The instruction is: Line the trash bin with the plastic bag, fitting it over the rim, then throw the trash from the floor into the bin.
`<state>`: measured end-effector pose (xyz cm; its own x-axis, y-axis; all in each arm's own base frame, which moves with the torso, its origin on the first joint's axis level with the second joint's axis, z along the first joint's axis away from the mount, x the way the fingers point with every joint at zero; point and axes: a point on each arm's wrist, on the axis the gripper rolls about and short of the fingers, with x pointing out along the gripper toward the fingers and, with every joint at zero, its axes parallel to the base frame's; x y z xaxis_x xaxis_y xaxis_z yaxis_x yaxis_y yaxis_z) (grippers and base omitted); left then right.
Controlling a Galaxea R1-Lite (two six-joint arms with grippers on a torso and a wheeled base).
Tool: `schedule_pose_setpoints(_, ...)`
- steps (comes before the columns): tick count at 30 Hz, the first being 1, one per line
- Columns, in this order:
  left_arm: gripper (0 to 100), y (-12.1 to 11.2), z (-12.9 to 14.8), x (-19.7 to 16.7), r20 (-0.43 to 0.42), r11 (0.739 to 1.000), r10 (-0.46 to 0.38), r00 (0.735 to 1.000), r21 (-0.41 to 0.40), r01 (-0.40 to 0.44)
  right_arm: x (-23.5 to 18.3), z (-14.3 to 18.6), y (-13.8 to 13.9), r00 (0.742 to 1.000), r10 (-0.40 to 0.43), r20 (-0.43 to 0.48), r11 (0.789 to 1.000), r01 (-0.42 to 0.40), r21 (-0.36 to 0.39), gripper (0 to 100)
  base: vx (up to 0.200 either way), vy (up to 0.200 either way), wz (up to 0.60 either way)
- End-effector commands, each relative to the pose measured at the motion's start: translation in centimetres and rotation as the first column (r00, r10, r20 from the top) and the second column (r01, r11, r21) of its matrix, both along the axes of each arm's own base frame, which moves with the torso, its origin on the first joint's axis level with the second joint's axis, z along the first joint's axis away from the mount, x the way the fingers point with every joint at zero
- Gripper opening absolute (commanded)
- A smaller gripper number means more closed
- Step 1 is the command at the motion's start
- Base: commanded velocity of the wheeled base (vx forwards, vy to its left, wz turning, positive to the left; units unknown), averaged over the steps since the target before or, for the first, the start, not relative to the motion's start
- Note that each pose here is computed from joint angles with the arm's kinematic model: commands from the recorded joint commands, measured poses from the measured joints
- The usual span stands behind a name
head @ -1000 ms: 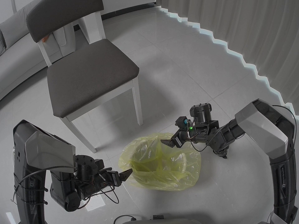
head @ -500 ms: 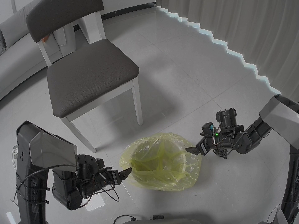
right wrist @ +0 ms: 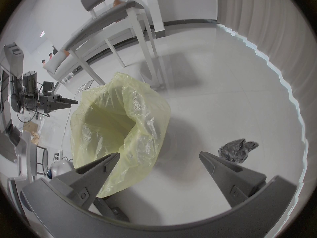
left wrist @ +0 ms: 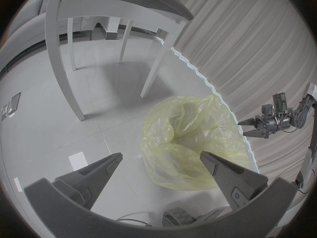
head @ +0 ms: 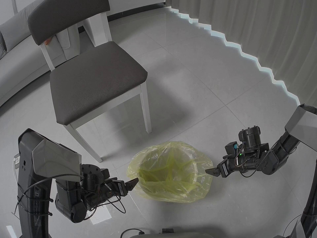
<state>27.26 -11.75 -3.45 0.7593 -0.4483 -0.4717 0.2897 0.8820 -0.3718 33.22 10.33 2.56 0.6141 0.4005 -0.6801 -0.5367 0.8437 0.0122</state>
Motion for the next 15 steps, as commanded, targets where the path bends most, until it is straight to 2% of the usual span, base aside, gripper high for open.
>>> schedule_pose_setpoints(1, 100, -0.1, -0.2, 0.1, 0.008, 1.0, -0.003, 1.0, -0.004, 0.003, -0.4, -1.2, 0.9, 0.998, -0.002, -0.056, 1.0, 0.003, 0.016, 100, 0.0, 0.0, 0.0)
schedule_pose_setpoints(7, 100, -0.3, -0.1, 0.1, 0.012, 1.0, -0.005, 1.0, -0.002, 0.005, 0.3, -4.2, 2.2, 0.993, 0.012, -0.117, 1.0, -0.009, 0.024, 100, 0.0, 0.0, 0.0)
schedule_pose_setpoints(8, 100, -0.3, -0.1, 0.1, 0.013, 1.0, -0.003, 1.0, -0.001, 0.003, 0.4, -4.3, 2.2, 0.993, 0.011, -0.117, 1.0, -0.008, 0.024, 0, 0.0, 0.0, 0.0)
schedule_pose_setpoints(15, 100, -0.1, -0.8, 0.5, 0.008, 1.0, 0.007, 1.0, 0.003, -0.007, 0.2, -5.1, 2.0, 0.991, 0.003, -0.135, 1.0, -0.001, 0.018, 0, 0.0, 0.0, 0.0)
